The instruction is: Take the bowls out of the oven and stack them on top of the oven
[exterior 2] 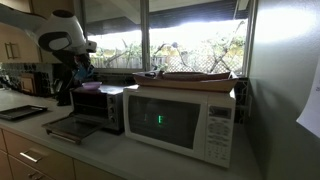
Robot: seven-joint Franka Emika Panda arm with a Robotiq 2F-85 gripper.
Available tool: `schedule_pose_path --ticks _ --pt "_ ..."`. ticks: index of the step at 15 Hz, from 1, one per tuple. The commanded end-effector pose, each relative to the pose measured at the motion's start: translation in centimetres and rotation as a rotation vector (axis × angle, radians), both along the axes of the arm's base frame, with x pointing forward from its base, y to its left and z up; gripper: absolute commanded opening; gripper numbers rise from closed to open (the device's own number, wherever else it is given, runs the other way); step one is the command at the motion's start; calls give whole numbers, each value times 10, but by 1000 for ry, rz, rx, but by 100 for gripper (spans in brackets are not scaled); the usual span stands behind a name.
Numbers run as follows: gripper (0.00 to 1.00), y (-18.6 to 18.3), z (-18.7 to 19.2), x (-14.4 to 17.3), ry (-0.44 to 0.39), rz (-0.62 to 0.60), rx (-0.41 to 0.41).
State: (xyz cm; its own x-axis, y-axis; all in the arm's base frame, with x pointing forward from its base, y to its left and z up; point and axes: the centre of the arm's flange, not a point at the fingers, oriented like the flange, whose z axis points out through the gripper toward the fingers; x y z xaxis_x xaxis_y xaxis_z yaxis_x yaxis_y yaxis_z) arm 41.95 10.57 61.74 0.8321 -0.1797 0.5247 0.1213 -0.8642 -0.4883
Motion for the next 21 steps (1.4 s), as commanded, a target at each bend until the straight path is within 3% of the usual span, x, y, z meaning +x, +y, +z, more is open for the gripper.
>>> schedule_pose_path --ticks 1,8,9,11,19,21 --pt "1 14 -8 35 28 -39 -68" --pt "1 17 -15 64 76 -64 -159" --pt "27 18 -15 65 81 -59 -169" --pt "36 21 -15 68 86 -60 -185" --pt "95 -14 43 48 12 -125 -98" --pt "100 -26 52 40 -9 -145 -78"
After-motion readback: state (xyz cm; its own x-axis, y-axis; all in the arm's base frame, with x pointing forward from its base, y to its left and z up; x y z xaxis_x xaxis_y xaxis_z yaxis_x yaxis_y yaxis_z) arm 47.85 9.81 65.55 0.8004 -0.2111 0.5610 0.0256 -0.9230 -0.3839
